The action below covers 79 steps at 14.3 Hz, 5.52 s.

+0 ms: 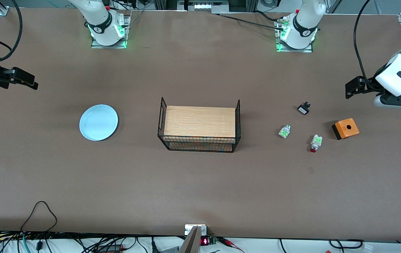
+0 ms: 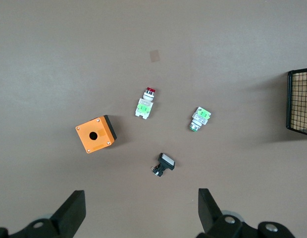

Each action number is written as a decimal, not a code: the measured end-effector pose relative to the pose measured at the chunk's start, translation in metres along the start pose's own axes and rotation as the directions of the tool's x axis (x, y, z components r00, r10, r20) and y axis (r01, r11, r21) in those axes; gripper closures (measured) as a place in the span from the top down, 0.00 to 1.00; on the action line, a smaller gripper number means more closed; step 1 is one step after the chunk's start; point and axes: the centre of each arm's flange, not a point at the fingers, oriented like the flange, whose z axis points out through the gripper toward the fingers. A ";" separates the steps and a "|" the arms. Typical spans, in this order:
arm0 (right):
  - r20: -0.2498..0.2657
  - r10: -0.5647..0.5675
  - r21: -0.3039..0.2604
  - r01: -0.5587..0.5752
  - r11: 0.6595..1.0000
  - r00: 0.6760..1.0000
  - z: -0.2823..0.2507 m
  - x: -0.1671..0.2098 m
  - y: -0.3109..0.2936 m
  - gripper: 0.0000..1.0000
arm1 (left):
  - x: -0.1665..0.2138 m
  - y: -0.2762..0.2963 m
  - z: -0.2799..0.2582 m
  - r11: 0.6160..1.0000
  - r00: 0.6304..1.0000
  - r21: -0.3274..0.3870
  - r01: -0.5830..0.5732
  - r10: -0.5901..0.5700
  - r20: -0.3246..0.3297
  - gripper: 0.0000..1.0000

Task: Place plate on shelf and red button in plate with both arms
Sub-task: 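Move the right gripper toward the pale blue plate, then lower the right gripper to the plate rim and grasp it, then lift the plate with the right gripper and carry it over the basket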

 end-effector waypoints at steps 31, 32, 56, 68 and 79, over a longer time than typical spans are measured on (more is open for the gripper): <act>0.100 -0.110 -0.034 0.114 0.993 0.989 0.391 0.017 0.053 1.00 | 0.002 0.000 0.003 1.000 1.000 -0.001 -0.001 0.001 0.005 1.00; 0.104 -0.110 -0.034 0.114 0.993 0.988 0.394 0.017 0.053 0.97 | 0.002 0.000 0.003 1.000 1.000 -0.001 -0.001 0.001 0.005 1.00; 0.100 -0.116 0.041 0.112 0.993 0.988 0.186 0.040 0.001 0.03 | 0.010 0.006 -0.002 1.000 1.000 -0.001 -0.013 0.013 -0.008 1.00; 0.231 0.408 0.063 -0.432 0.900 0.883 0.061 -0.005 -0.227 0.03 | 0.009 0.007 0.005 1.000 1.000 -0.003 -0.013 0.013 0.027 1.00; 0.185 0.620 -0.006 -0.630 0.777 0.763 0.126 -0.051 -0.401 0.03 | 0.006 0.000 0.008 1.000 0.998 -0.005 -0.002 0.002 0.059 1.00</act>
